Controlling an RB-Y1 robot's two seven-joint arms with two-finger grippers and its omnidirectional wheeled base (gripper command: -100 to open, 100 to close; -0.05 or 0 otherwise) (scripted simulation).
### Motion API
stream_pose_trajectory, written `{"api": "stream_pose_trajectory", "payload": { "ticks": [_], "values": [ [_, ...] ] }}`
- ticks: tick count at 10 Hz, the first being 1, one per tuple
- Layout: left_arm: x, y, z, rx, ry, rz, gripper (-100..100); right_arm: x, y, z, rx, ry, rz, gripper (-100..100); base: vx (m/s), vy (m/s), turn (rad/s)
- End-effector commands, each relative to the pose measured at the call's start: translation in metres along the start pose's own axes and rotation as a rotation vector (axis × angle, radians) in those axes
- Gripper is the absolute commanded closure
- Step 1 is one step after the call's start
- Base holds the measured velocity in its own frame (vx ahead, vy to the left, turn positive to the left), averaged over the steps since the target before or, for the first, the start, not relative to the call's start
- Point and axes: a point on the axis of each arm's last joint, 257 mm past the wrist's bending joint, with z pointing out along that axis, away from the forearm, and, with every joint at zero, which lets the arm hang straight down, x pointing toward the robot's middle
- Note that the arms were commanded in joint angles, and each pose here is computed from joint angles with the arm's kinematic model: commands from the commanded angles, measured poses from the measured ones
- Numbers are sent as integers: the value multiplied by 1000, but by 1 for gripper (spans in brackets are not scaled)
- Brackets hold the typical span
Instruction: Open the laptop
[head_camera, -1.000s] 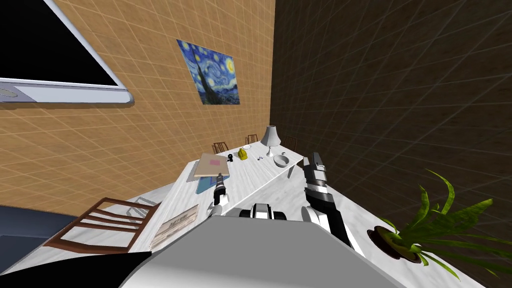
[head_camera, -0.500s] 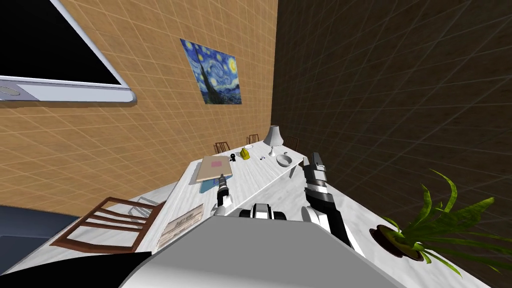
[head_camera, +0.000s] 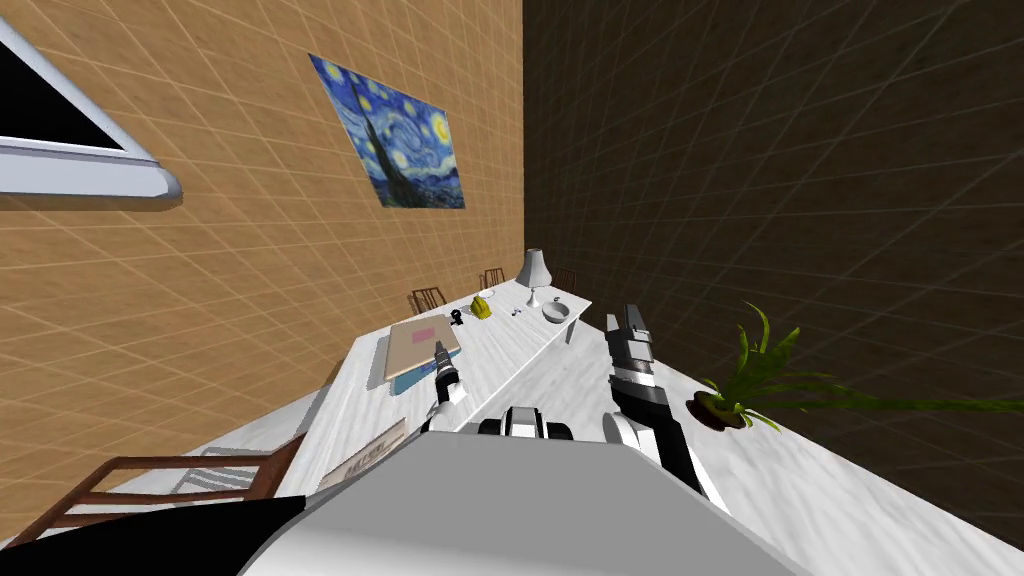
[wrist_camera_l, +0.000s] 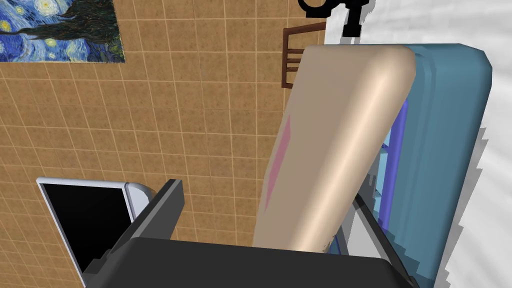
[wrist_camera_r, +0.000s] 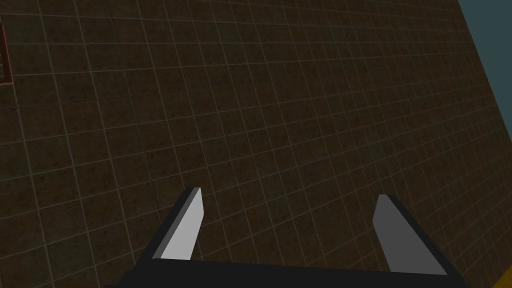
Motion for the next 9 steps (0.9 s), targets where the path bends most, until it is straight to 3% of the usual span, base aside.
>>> {"api": "stream_pose_trajectory", "payload": {
  "ticks": [1,3,4,5,9],
  "values": [
    [-9,-15,10,25,-80,-7,-100,0,0,0,0,0,0,0,-132,130,-360],
    [-14,-12,10,15,-101,14,-100,0,0,0,0,0,0,0,-69,75,-130],
    [-18,-19,14,23,-148,0,-100,0,0,0,0,0,0,0,-87,55,-300],
    [-21,-18,14,15,-161,14,-100,0,0,0,0,0,0,0,-103,72,-261],
    [-33,-25,18,0,-280,5,-100,0,0,0,0,0,0,0,-128,100,-286]
  ]
}}
